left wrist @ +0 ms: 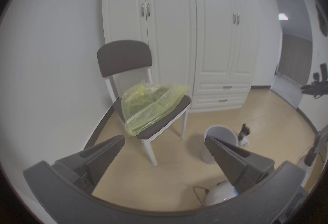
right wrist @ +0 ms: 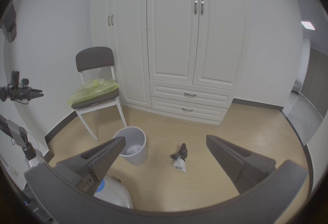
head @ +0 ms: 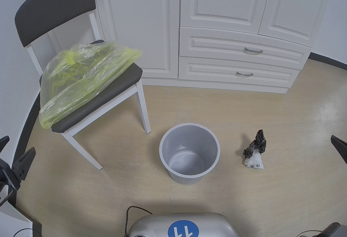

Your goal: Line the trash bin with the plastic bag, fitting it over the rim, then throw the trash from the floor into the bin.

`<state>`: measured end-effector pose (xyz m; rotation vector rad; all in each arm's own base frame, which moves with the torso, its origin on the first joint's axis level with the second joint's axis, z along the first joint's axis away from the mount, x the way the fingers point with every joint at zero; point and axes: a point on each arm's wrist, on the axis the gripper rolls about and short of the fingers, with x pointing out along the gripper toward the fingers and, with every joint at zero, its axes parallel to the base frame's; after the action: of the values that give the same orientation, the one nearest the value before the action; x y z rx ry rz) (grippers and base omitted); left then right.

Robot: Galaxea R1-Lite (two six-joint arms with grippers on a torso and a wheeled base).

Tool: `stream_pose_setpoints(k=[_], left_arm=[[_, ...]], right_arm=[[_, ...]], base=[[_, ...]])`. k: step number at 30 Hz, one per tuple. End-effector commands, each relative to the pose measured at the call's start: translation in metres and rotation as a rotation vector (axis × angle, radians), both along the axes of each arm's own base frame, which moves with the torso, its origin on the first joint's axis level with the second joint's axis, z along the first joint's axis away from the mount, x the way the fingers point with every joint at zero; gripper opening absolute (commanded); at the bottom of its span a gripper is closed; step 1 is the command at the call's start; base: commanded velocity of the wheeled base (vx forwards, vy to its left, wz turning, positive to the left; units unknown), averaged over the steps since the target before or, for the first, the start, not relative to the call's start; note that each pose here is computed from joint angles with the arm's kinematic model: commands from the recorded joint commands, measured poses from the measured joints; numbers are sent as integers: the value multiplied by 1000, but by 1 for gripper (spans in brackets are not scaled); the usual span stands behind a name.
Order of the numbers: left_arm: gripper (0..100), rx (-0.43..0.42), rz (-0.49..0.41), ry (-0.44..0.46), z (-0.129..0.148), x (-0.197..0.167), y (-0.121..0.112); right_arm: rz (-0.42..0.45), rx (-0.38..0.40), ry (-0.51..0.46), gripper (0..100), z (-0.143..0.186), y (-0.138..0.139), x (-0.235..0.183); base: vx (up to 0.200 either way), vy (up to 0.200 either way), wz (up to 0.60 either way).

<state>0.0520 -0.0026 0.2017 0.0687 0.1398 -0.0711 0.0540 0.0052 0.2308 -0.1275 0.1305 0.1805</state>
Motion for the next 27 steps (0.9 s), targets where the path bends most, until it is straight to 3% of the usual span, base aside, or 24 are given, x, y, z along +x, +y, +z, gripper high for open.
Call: stream_pose_setpoints(k=[1,8,13,19,24,27], left_arm=[[100,92,91,196,-5,52,0],[100,251,102,220,6,76,-5],[100,373,132,268,7,97,-10],[100,416,124,310,2,133,-17],[100,441,191,339,-18,183,-19],[100,484,205,350,-23,195,-16]], right_arm=[[-3,2,77,100,2,2,27],[-4,86,-66,100,23,3,31],[54,84,-47,100,17,9,32],[60,85,-34,100,16,10,37],[59,86,-28,100,16,10,38],[60,85,-22,100,14,10,39]], base=[[0,0,0],[0,0,0],[0,0,0],[0,0,0],[0,0,0],[0,0,0]])
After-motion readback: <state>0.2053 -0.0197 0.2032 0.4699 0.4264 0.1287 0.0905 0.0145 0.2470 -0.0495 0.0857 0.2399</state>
